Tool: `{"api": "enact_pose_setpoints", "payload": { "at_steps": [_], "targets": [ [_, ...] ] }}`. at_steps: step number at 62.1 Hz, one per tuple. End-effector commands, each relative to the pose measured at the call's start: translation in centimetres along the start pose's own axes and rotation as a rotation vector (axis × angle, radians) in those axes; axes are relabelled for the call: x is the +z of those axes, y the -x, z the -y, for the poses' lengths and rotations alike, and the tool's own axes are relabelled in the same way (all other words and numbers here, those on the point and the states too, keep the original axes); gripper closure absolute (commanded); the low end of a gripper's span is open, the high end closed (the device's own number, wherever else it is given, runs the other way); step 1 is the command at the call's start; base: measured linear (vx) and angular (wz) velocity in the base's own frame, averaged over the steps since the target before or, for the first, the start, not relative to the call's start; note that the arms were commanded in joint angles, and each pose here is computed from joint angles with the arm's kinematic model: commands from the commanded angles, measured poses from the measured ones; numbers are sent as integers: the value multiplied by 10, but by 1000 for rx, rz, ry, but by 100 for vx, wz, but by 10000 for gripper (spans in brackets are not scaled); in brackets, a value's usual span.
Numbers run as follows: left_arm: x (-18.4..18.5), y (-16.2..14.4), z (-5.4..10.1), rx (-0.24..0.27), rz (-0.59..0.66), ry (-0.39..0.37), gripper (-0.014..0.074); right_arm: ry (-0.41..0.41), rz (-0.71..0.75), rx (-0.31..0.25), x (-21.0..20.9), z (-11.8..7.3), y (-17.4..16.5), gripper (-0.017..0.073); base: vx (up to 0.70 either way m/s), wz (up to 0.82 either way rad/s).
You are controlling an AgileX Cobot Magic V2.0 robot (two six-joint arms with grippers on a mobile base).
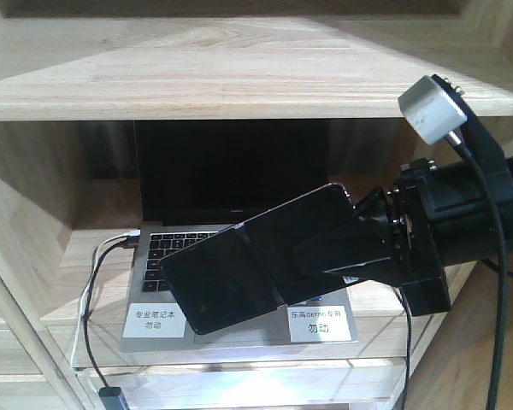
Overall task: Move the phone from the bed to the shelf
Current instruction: 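Hold the phone in the right gripper in front of the laptop shelf, then raise the right gripper with the phone above the upper shelf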
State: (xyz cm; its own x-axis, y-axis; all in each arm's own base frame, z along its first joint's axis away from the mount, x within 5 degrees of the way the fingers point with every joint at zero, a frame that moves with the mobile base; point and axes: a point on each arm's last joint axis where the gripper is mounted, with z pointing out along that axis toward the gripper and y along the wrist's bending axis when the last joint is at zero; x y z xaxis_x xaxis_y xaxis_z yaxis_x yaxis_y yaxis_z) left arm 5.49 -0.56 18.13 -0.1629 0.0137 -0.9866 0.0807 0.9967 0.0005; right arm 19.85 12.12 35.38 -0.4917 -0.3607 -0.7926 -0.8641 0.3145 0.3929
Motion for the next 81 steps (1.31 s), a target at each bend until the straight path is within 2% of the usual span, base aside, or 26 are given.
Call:
{"api": "enact_pose_setpoints", "payload": {
  "at_steps": [1,35,45,53,61,74,81],
  "targets": [
    [0,6,-1,-12,75,4,593,81,73,-21,-8,-17,12,561,0,0],
    [0,6,-1,-12,75,4,593,90,70,-24,-9,-19,12,561,0,0],
    [0,6,-1,-12,75,4,593,94,99,-44,-13,-26,14,561,0,0],
    [0,6,-1,-12,75,4,593,90,180,-77,-20,-37,20,561,0,0],
    [0,6,-1,-12,75,4,593,41,287,-91,-30,-46,29,561,0,0],
    [0,6,-1,-12,75,4,593,-42,386,-196,-51,-62,58,561,0,0],
    [0,6,-1,-12,75,4,593,-139,484,-246,-67,-69,80,561,0,0]
  ]
}}
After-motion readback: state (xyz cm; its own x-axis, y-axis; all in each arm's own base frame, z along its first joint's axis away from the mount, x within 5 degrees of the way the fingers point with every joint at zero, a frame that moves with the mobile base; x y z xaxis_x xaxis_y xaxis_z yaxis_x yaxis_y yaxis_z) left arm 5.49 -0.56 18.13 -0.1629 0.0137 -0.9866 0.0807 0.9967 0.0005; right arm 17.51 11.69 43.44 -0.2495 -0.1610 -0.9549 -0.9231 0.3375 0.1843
